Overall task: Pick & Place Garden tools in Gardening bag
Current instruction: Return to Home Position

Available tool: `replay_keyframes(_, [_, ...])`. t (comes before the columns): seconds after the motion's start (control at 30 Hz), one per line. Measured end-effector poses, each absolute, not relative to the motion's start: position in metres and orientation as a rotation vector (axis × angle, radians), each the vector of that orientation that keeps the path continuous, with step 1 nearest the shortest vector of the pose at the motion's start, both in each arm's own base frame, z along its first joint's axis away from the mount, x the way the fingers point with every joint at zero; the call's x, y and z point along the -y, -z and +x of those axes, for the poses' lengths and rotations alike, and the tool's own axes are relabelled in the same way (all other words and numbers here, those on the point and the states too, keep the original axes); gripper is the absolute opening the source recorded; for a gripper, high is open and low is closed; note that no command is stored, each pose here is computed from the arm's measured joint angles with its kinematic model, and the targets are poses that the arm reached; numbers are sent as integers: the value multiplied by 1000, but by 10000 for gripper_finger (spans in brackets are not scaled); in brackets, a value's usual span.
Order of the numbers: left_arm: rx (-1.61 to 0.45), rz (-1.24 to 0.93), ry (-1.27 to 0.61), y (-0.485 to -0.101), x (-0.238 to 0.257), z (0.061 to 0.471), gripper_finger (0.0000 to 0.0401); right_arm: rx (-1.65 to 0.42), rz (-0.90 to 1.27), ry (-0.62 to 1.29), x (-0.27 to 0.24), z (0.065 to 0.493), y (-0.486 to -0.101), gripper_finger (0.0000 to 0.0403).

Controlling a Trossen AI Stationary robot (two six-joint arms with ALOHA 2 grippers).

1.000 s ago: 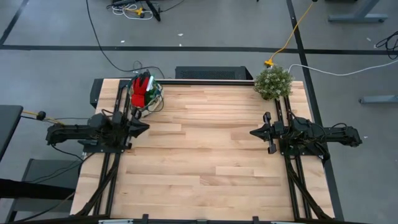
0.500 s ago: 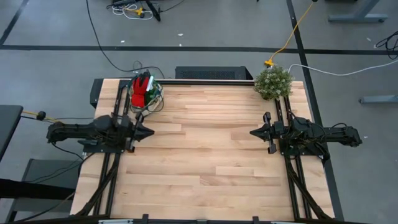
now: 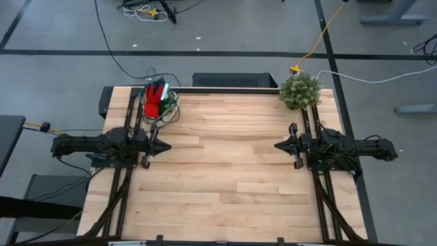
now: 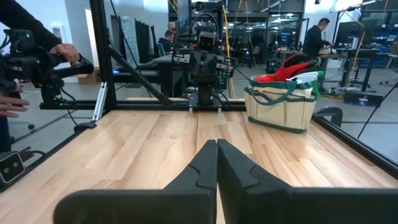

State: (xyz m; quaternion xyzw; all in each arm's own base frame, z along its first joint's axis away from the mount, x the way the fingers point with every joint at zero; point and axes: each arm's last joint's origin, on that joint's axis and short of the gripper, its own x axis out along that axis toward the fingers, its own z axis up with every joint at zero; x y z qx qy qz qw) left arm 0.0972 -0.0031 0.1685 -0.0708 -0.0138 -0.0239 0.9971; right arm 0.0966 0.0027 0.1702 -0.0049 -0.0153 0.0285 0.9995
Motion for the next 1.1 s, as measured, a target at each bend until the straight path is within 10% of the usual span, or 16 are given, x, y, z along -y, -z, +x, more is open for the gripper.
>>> replay_keyframes(1.1, [64,-146,50,-172,3,97,32,31,-10,-57,-3,97,-170,10])
